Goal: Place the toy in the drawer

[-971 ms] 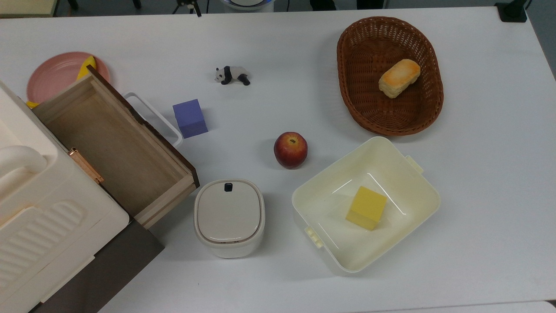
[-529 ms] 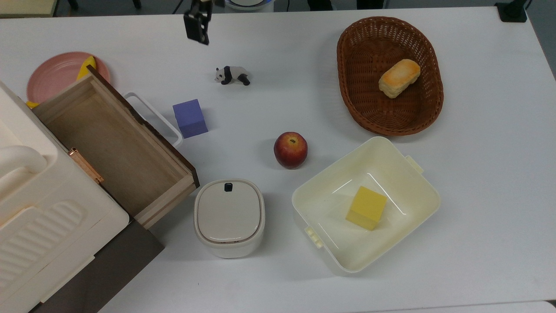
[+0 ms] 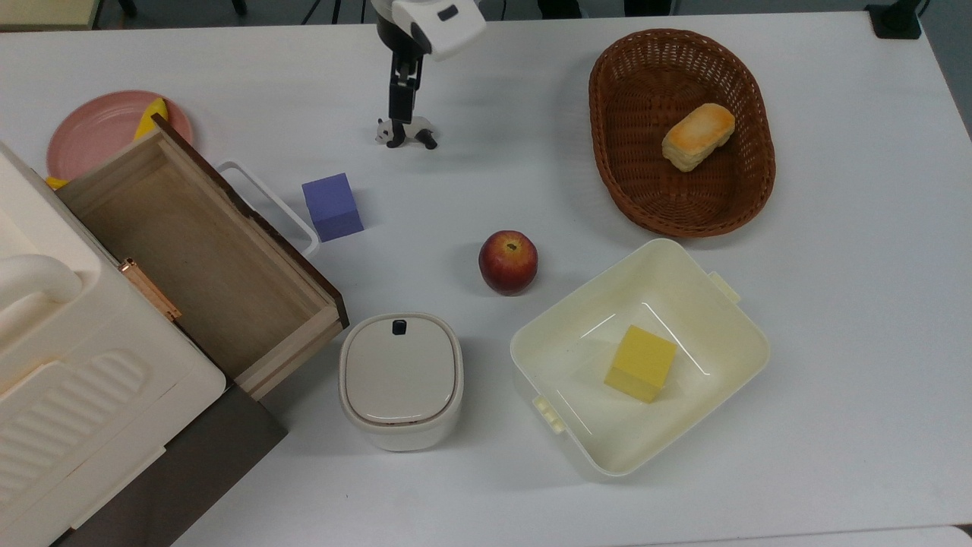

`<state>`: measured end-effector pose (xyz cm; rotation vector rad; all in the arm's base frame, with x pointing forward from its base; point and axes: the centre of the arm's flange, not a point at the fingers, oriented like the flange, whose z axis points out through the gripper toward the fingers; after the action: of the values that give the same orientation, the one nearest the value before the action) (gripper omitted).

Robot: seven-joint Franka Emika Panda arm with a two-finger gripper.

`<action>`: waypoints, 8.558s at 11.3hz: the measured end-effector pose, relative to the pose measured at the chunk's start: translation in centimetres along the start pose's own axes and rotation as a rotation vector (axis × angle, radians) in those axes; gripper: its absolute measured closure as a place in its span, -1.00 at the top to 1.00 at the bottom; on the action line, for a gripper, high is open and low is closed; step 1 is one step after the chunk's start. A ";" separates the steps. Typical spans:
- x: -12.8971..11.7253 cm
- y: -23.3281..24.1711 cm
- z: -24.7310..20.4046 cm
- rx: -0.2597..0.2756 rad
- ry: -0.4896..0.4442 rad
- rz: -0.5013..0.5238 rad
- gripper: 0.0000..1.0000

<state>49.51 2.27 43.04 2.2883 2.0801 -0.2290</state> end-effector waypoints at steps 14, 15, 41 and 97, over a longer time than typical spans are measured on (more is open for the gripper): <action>1.7 -2.9 4.2 0.004 -0.049 -0.018 1.00; 1.4 -2.9 4.4 0.004 -0.057 -0.019 1.00; 1.2 -0.6 11.0 0.005 -0.170 0.039 -0.19; -2.0 7.2 -18.4 0.015 0.270 1.528 1.00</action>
<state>58.01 1.90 60.97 3.1793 -0.0901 0.1483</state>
